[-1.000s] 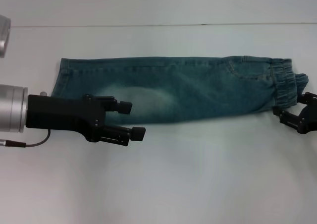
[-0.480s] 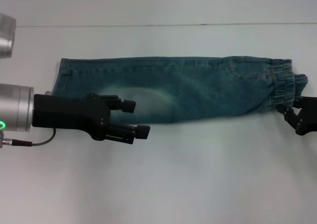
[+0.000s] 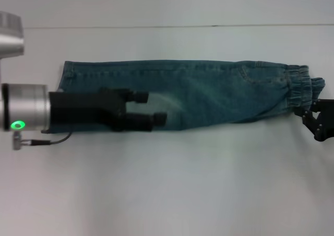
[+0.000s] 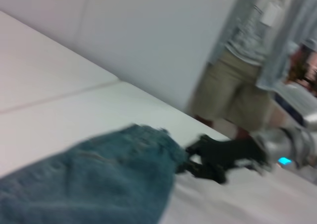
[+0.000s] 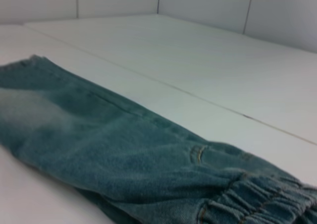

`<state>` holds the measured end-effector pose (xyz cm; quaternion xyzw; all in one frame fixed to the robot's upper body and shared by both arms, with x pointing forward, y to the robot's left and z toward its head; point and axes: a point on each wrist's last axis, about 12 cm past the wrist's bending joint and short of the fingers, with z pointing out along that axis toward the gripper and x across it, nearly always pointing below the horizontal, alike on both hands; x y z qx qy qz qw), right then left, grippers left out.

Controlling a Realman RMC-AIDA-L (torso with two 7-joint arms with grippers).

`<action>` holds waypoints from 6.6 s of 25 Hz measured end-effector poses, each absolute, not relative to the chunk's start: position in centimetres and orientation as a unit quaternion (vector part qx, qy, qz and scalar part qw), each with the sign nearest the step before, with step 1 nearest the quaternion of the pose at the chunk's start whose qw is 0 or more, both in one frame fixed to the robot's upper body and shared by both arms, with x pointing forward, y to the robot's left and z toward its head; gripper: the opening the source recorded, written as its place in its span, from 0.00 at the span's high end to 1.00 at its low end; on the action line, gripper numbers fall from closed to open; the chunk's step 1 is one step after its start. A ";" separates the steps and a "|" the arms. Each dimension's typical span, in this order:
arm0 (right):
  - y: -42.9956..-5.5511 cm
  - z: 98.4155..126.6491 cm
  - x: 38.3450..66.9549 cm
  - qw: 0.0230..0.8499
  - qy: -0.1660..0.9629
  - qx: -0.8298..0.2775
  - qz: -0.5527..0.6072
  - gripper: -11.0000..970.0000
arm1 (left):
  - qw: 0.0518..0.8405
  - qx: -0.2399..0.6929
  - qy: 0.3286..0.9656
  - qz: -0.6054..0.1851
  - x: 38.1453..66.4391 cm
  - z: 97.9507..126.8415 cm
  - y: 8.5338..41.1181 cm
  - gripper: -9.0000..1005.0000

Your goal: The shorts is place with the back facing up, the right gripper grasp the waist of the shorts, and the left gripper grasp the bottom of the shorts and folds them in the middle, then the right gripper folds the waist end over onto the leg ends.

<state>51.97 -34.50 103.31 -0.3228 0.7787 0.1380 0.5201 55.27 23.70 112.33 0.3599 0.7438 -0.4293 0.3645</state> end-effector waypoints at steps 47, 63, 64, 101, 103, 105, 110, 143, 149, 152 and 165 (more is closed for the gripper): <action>-26.4 116.9 60.8 0.539 0.637 -0.521 0.179 0.85 | 0.428 0.313 0.779 -0.334 55.5 102.5 12.6 0.97; -15.8 118.9 64.5 0.470 0.566 -0.660 0.153 0.86 | 0.652 -0.028 0.732 -0.195 51.5 102.7 31.8 0.95; -15.0 118.7 64.7 0.465 0.562 -0.668 0.147 0.86 | 0.657 -0.038 0.728 -0.193 50.7 102.5 32.4 0.94; -13.2 117.1 64.1 0.532 0.607 -0.563 0.175 0.09 | 0.652 0.022 0.720 -0.237 46.7 101.4 31.9 0.88; -15.2 116.8 63.9 0.534 0.638 -0.520 0.195 0.05 | 0.654 0.053 0.713 -0.246 46.7 101.9 31.6 0.88; -17.1 116.3 63.4 0.535 0.655 -0.488 0.217 0.05 | 0.659 0.074 0.704 -0.255 46.6 102.3 31.5 0.87; -23.2 113.0 58.9 0.527 0.683 -0.405 0.302 0.06 | 0.672 0.097 0.681 -0.273 46.3 103.3 31.8 0.84; -28.4 104.3 48.3 0.528 0.678 -0.404 0.313 0.05 | 0.450 0.295 0.754 -0.377 47.1 104.5 32.5 0.11; -27.2 104.6 49.1 0.520 0.665 -0.427 0.323 0.05 | 0.433 0.309 0.760 -0.375 47.7 104.9 32.7 0.12; -26.6 104.7 49.5 0.513 0.660 -0.439 0.329 0.05 | 0.421 0.319 0.760 -0.378 47.8 105.0 32.6 0.11; -26.2 104.8 49.9 0.500 0.659 -0.452 0.335 0.05 | 0.388 0.339 0.761 -0.395 47.5 105.8 33.1 0.11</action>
